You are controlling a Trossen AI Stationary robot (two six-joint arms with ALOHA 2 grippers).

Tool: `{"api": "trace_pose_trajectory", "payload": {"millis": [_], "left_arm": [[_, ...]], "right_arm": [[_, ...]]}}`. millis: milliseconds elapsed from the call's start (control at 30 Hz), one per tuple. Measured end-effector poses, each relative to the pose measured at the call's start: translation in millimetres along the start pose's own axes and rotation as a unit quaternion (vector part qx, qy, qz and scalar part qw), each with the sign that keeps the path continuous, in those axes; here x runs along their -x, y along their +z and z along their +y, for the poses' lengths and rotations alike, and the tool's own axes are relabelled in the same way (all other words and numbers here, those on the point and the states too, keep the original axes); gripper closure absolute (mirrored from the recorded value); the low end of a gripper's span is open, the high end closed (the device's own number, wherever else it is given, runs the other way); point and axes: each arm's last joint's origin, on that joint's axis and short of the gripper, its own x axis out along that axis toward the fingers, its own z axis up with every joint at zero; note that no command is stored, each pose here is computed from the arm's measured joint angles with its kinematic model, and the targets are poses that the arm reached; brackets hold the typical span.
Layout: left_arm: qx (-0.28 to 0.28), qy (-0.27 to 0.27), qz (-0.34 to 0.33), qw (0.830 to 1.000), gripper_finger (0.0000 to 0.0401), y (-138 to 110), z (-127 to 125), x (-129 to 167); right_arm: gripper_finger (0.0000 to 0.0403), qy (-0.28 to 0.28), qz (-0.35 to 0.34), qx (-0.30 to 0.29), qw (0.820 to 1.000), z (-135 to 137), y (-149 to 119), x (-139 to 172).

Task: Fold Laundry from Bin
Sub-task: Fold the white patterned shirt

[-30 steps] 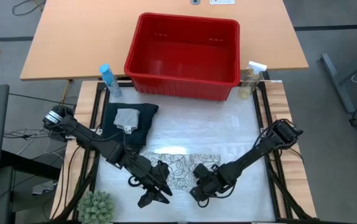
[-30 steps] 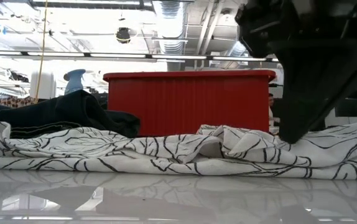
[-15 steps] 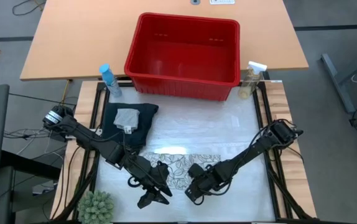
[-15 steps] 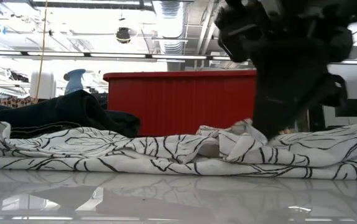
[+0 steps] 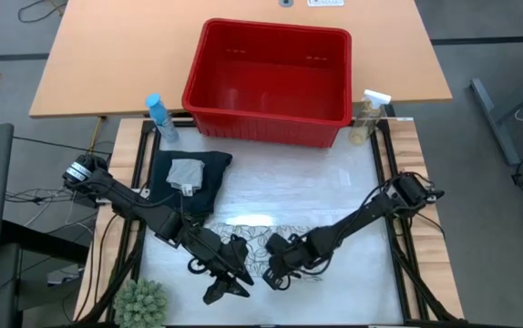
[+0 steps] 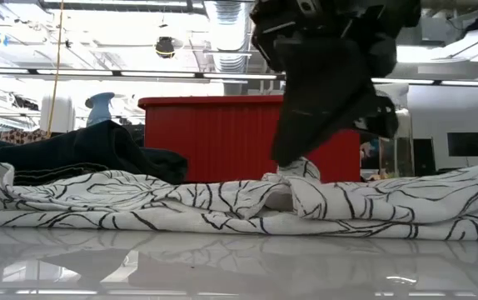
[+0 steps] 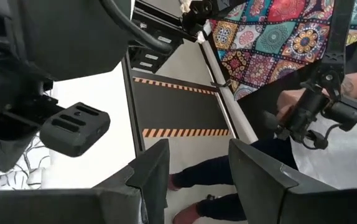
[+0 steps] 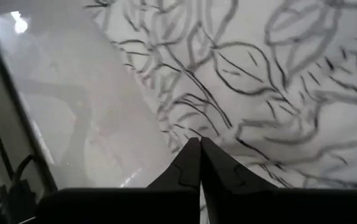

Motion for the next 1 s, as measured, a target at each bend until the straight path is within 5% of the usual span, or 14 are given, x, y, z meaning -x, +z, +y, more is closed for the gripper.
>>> {"api": "trace_pose_trajectory", "payload": {"millis": [267,500,733,1000], "left_arm": [[-0.001,0.015,-0.011,1.0,0.0246,-0.9,-1.2,-0.4],[0.022,0.012,-0.056,0.998,0.0246,1.8,-9.2,-1.1],[0.044,0.026,-0.078,0.996,0.0246,5.1,-5.4,-2.6],[0.051,0.078,-0.101,0.99,0.0246,2.8,19.6,-3.9]], "right_arm": [[0.0376,0.001,-0.018,0.023,1.0,0.4,6.7,9.4],[0.0364,-0.076,0.001,-0.077,0.994,-7.0,-10.4,57.0],[0.0262,-0.148,0.057,-0.148,0.976,-14.3,-39.5,81.5],[0.013,-0.222,0.038,-0.244,0.943,-20.7,-66.4,76.5]]}}
